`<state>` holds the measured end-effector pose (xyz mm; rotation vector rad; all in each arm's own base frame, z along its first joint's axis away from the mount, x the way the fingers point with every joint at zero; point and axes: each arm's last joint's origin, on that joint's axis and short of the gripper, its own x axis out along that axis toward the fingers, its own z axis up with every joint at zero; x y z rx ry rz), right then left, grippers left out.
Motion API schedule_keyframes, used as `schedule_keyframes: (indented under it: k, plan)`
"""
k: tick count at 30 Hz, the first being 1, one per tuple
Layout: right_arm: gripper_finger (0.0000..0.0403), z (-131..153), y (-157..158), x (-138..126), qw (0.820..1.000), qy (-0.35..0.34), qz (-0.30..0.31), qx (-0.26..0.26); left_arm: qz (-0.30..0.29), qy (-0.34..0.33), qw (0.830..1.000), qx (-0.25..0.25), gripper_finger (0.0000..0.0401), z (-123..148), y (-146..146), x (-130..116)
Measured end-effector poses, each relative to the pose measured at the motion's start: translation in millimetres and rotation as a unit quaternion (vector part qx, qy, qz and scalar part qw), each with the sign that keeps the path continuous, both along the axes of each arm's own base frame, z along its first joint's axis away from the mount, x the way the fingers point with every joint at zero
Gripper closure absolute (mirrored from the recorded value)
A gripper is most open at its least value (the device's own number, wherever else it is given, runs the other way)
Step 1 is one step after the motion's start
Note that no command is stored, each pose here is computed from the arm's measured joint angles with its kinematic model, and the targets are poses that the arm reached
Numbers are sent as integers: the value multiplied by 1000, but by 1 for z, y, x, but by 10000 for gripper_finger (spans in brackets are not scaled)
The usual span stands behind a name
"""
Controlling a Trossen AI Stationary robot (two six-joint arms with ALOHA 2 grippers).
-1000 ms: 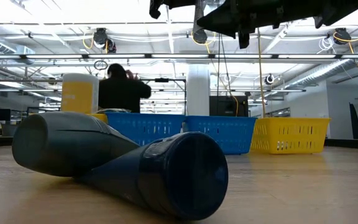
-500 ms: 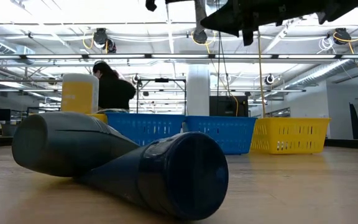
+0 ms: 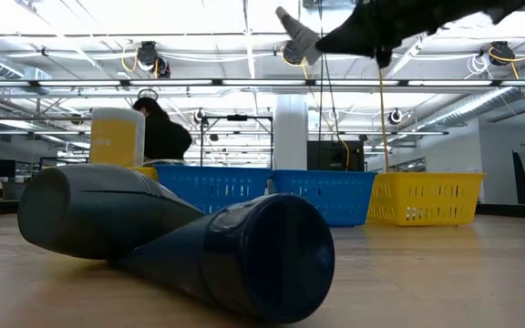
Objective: Pick & Place Travel size toiletries
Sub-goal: Put the toothpaste into the right yellow bin
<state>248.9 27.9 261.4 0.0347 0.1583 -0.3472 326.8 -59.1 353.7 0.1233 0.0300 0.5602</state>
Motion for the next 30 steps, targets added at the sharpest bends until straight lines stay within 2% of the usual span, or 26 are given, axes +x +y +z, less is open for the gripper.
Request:
schedule_keyframes:
  k: [5,15,22,30]
  plan:
    - [403,-5,4,-16,998,63,-2,18,16,22,999,16,266,-1,-8,-5]
    - [403,-11,13,-51,985,145,-8,98,52,93,994,30,265,-16,-10,-8]
    - [403,-29,18,-68,963,229,-40,138,56,115,992,21,265,-23,-9,-9]
    - [403,-62,21,-78,948,253,-52,185,58,120,991,21,265,-24,-8,-9]
